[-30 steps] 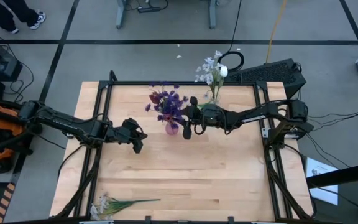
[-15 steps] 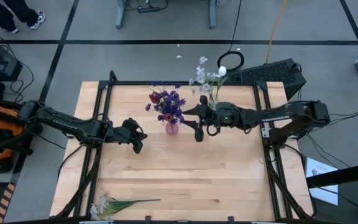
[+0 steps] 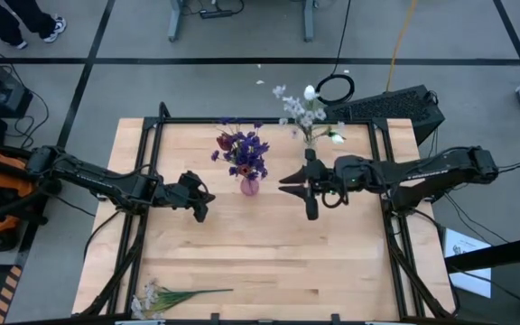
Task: Sort flowers into vase by color
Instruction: Move the white flowers to the center of the table
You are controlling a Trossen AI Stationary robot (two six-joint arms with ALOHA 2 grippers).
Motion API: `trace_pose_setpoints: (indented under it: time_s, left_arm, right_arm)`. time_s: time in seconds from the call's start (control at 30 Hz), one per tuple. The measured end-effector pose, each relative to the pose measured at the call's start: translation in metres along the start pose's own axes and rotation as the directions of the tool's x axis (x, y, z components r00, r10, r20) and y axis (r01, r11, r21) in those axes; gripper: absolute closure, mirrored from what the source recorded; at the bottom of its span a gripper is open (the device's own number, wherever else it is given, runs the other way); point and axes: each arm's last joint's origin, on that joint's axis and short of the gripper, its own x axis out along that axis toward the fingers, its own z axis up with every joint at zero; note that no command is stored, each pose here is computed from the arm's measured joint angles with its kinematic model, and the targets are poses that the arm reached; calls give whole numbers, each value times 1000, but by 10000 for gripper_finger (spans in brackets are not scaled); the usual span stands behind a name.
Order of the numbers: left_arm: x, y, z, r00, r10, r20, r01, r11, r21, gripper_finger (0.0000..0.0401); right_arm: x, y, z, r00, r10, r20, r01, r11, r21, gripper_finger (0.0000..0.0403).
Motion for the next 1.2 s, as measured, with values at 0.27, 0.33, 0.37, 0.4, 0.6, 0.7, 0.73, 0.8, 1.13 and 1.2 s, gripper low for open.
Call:
trace_pose_setpoints:
  time_s: [0.27, 0.33, 0.37, 0.4, 0.6, 0.7, 0.73, 0.8, 1.13, 1.2]
  left_arm:
    - [0, 0, 0, 1000, 0, 0, 0, 1000, -1, 388]
    - [0, 0, 0, 1000, -1, 0, 1, 1000, -2, 388]
    - [0, 0, 0, 1000, -3, 2, 3, 1000, -11, 388]
    - [0, -1, 0, 1000, -5, 4, 6, 1000, -28, 388]
    - [0, -3, 3, 999, -32, 30, 33, 999, -42, 386]
    - [0, -3, 3, 999, -32, 30, 33, 999, -42, 367]
    - [0, -3, 3, 999, -30, 28, 32, 999, -41, 356]
    - [0, -3, 3, 999, -29, 27, 30, 999, -39, 328]
    - [-2, -7, -5, 981, -143, -129, 150, 988, 43, 245]
    - [-3, -7, -11, 965, -158, -207, 176, 982, 72, 251]
  right_arm:
    - [-3, 15, -14, 990, 52, -130, -47, 998, 46, 392]
    - [-5, 20, -20, 981, 62, -184, -50, 996, 69, 400]
    - [-6, 22, -23, 975, 67, -210, -50, 995, 84, 399]
    - [-7, 24, -25, 970, 71, -232, -48, 993, 104, 399]
    - [-15, 37, -43, 923, 52, -382, 31, 978, 208, 402]
    - [-19, 45, -48, 915, 14, -404, 89, 968, 234, 402]
    - [-20, 48, -48, 917, 11, -398, 96, 964, 248, 402]
    - [-20, 55, -49, 926, 4, -378, 110, 954, 280, 402]
    - [22, 115, -52, 904, -75, -422, 181, 959, 217, 403]
    - [43, 131, -49, 882, -95, -462, 186, 970, 157, 403]
